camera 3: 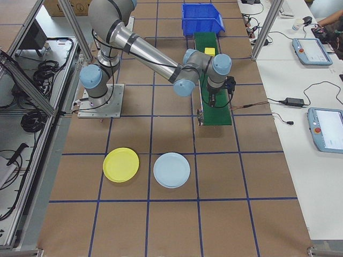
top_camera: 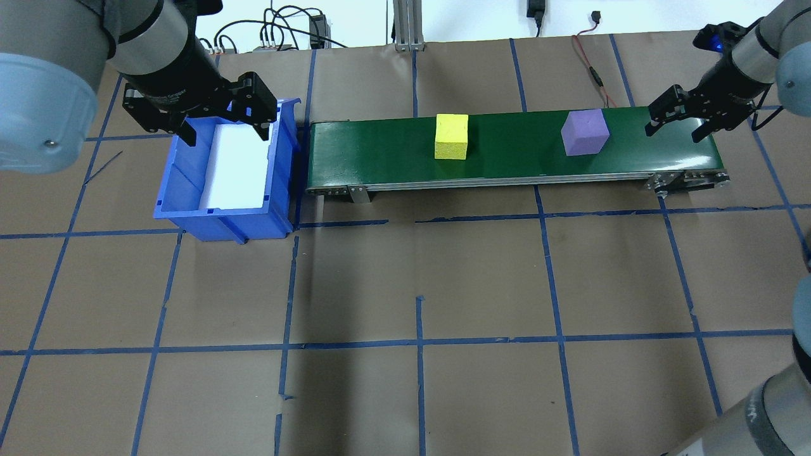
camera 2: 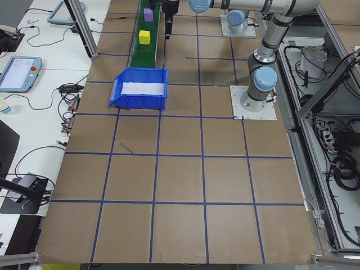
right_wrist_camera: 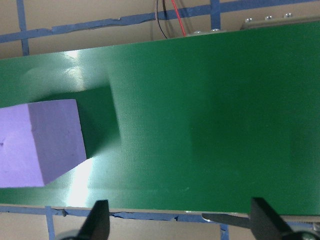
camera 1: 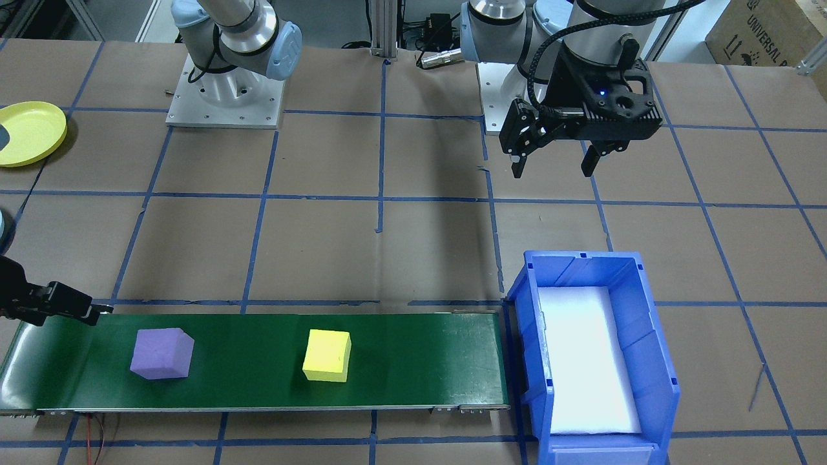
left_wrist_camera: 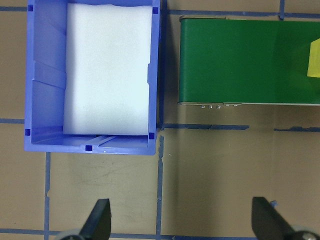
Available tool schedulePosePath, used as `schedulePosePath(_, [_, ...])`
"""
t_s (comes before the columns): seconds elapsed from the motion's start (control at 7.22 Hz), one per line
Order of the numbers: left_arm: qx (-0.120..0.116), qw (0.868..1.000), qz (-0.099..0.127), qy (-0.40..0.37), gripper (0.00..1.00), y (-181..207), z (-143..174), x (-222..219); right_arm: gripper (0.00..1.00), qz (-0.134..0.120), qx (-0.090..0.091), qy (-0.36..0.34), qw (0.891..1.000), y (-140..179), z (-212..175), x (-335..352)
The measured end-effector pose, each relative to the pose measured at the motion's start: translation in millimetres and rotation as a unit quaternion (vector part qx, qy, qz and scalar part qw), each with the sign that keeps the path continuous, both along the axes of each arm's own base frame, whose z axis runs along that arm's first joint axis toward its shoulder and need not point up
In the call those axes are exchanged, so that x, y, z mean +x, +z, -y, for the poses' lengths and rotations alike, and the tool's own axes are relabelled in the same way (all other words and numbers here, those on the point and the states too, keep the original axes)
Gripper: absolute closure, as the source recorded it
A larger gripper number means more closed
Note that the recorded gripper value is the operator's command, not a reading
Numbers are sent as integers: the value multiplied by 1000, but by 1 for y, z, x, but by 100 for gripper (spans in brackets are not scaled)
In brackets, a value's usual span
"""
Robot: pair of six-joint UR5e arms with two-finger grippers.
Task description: Move block left to right into plate
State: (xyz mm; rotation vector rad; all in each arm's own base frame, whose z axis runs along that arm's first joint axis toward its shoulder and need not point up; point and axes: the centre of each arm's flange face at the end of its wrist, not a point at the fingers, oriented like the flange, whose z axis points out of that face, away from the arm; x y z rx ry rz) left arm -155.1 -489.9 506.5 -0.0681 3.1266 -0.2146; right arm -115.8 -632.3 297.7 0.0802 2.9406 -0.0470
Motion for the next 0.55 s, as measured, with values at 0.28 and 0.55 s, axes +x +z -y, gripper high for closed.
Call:
schedulePosePath(0.28, [-1,1000,0,1,0,2,0,0,0,1,-5,-2,1000,4,2,0])
schedulePosePath(0.55, [-1,1000,0,2,0,4,0,1,0,16,-19,-2,1000,5,6,2])
